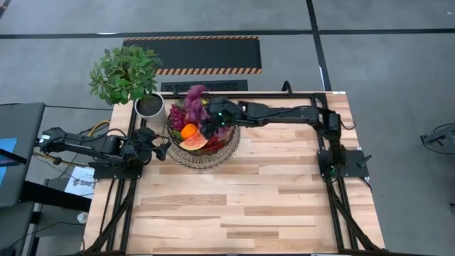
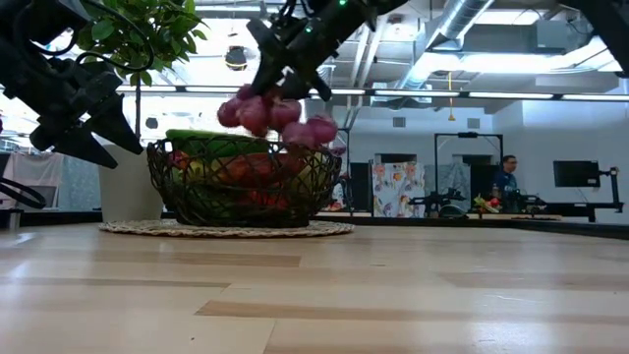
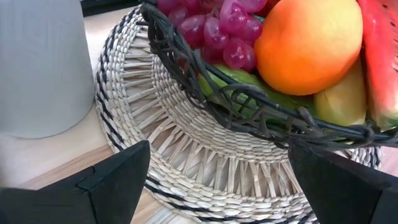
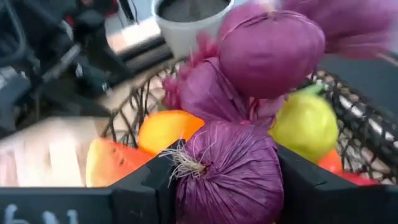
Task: Build produce basket
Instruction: Put the purple garlic into the wire basket, then return to Home Position
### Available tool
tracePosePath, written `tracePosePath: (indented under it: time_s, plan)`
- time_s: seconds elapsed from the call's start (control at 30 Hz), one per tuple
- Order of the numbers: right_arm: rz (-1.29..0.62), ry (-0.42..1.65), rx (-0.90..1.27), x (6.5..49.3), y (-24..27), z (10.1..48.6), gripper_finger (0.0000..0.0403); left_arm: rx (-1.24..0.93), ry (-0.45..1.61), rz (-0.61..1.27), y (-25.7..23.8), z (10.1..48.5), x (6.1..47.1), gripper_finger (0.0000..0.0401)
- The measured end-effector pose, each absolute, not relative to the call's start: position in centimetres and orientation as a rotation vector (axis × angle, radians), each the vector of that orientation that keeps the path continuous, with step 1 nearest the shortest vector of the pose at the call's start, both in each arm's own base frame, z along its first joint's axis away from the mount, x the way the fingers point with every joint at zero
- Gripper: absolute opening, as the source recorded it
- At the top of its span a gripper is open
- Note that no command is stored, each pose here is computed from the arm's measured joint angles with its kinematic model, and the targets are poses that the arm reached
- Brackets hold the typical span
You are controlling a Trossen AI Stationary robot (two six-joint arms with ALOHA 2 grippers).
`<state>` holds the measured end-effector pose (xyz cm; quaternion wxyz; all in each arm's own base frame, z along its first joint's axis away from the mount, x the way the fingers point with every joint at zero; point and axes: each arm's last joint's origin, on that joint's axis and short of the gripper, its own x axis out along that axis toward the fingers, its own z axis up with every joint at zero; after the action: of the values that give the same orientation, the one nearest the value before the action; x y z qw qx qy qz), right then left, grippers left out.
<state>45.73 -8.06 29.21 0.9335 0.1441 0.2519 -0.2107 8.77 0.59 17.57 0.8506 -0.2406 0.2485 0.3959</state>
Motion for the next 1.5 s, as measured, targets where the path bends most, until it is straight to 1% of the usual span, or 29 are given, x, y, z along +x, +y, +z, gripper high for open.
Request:
tracePosePath:
  time_s: [0.07,0.17,0.27,0.37,0.47,0.57,0.7,0.73,0.87,1.0,1.13,1.23,1.3,1.4,1.5]
  plan:
    - [-0.430,0.535,0.292,46.1,-8.0,28.9,0.0215,-0.507,0.523,0.834,0.6,17.6,8.8,0.0368]
    - [-0.421,0.564,0.292,46.3,-7.9,28.6,0.0245,-0.507,0.523,0.834,0.6,17.6,8.8,0.0368]
    - [-0.421,0.543,0.294,46.3,-8.0,29.1,0.0271,-0.507,0.522,0.834,0.6,17.6,8.8,0.0368]
    - [-0.424,0.556,0.294,46.1,-8.0,29.1,0.0284,-0.509,0.521,0.835,0.6,17.6,8.8,0.0368]
    - [-0.416,0.520,0.294,46.2,-7.9,29.8,0.0286,-0.510,0.521,0.835,0.6,17.6,8.8,0.0368]
    - [-0.406,0.521,0.265,45.7,-7.7,31.5,0.0286,-0.522,0.508,0.846,0.6,17.6,8.8,0.0368]
    - [-0.371,0.490,0.187,43.6,-6.9,36.5,0.0286,-0.531,0.476,0.877,0.7,17.7,8.7,0.0368]
    - [-0.358,0.462,0.168,42.9,-6.5,38.2,0.0286,-0.533,0.475,0.879,0.7,17.7,8.8,0.0368]
    - [-0.318,0.469,0.118,37.9,-4.7,43.8,0.0286,-0.527,0.482,0.872,0.7,17.6,8.8,0.0368]
    - [-0.279,0.544,0.063,31.3,-3.0,47.8,0.0286,-0.526,0.487,0.868,0.7,17.6,8.8,0.0368]
    - [-0.278,0.522,0.080,25.0,-1.6,50.4,0.0286,-0.533,0.501,0.851,0.6,17.6,8.8,0.0368]
    - [-0.318,0.481,0.076,20.6,-0.6,51.0,0.0286,-0.491,0.494,0.846,0.7,18.0,8.8,0.0368]
    - [-0.358,0.449,0.087,17.9,-0.1,50.6,0.0286,-0.483,0.453,0.849,0.7,18.7,8.8,0.0368]
    - [-0.400,0.394,0.125,14.9,0.7,48.4,0.0286,-0.449,0.369,0.821,0.8,19.9,8.6,0.0368]
    - [-0.410,0.319,0.179,13.1,1.3,44.7,0.0286,-0.402,0.296,0.692,0.6,21.2,8.6,0.0368]
